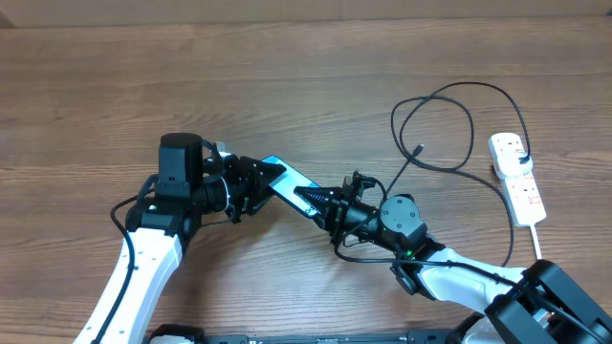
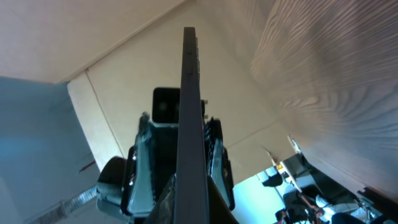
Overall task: Plug charger to phone and switch on socket
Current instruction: 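Move the left gripper back and grasp the smartphone's top edge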
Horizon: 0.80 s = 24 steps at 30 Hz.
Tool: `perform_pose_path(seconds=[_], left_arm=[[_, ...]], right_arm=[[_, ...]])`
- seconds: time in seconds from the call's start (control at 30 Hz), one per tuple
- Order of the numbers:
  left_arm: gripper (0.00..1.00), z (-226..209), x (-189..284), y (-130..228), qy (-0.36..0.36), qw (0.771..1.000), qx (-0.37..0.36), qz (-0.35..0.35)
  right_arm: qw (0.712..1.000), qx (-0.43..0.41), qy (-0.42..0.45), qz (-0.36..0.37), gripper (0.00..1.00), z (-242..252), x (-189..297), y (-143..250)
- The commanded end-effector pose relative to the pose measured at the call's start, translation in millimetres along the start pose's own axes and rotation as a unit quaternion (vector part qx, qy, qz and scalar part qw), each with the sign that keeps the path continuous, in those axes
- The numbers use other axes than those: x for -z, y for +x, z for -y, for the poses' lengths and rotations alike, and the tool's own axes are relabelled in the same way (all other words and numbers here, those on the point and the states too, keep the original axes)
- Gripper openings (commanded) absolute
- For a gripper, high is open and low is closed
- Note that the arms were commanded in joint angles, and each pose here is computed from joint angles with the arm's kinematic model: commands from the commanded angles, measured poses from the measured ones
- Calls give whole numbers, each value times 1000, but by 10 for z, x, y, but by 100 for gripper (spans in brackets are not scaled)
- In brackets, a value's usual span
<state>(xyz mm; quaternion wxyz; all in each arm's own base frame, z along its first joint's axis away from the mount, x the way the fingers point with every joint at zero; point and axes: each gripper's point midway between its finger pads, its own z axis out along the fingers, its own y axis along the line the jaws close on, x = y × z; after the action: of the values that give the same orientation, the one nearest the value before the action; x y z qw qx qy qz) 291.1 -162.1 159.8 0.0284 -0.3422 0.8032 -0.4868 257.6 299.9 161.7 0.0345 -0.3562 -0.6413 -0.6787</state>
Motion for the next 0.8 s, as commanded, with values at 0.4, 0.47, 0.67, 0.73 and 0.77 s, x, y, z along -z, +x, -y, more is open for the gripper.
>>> perform_pose_path(seconds=[0.4,0.47,0.67,0.73,0.77], left_arm=[[20,-29,-25,-37,-7,1000,2,12],[20,-29,-25,-37,-7,1000,2,12],[15,-39,-24,-66,-10,1000,6,21],[10,-40,-24,-68,-10,1000,12,22],[4,-40,-24,-71,-10,1000,17,23]], right_arm=[[999,-23,-16,-32,4,-144,-16,160],[999,-20,-20,-35,4,-168,-14,176],[999,-19,-23,-36,4,-180,-13,183],[999,-19,-23,-37,4,-181,-13,184],[999,-19,-23,-36,4,-180,-13,183]])
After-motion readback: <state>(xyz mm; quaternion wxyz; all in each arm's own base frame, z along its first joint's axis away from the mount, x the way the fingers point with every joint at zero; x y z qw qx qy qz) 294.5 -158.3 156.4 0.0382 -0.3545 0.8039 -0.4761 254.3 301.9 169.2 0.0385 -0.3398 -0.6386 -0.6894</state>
